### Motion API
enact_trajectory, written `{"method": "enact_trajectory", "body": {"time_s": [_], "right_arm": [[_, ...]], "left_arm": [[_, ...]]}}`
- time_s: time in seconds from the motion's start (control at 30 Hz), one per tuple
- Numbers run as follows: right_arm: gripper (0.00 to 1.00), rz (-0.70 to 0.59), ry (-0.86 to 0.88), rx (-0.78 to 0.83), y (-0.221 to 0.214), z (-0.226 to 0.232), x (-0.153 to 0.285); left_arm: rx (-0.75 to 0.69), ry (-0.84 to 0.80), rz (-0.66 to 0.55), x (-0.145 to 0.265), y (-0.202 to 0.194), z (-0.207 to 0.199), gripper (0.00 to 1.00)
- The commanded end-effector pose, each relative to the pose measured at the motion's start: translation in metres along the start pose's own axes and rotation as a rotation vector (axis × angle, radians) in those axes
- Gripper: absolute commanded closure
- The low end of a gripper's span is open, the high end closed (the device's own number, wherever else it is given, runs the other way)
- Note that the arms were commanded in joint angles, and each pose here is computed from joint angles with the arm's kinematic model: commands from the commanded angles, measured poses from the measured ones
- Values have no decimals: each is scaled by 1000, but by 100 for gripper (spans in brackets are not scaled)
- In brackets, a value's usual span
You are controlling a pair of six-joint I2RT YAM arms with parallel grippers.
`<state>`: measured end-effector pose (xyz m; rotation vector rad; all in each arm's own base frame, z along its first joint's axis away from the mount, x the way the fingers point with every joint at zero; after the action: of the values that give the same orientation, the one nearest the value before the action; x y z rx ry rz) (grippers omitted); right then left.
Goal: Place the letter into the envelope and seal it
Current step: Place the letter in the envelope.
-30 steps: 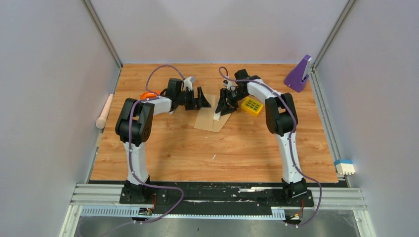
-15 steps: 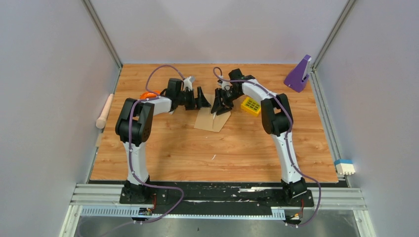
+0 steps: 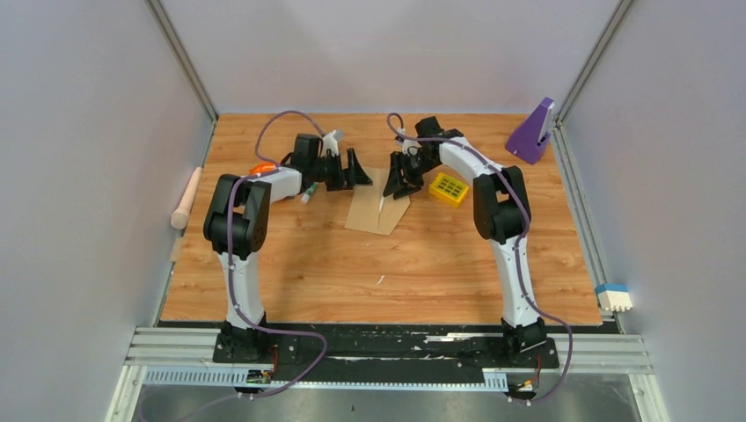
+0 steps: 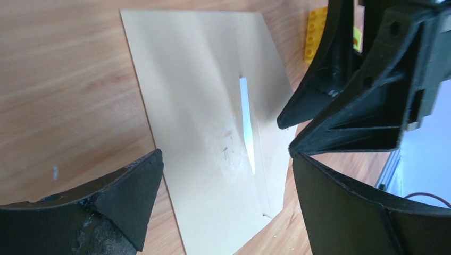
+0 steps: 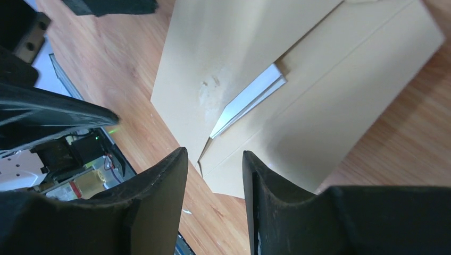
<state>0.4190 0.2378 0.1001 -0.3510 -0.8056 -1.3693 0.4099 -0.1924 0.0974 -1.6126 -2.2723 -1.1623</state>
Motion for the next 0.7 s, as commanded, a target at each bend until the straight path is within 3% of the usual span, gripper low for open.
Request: {"method": "enact_trajectory", "body": {"time_s": [0.0,0.67], "right_arm": [[57,-68,-15,47,18,9,13],[57,-57,-21,12,28,-13,-13]], "left_arm": [[-65,-35,-74,10,38,-15,0],[4,-10,-33,-17,23,16,0]]}}
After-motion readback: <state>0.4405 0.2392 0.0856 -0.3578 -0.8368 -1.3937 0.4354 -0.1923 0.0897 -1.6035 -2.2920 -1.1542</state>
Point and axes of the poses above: each gripper's point midway between its finger pads, its own x axis back along the fingers, its own z axis along the line the jaws close on, y = z × x, the point moved 7 cm from there along x, back along the fingers, and after that the axes turned 1 degree about x, right-handed, at the moved point
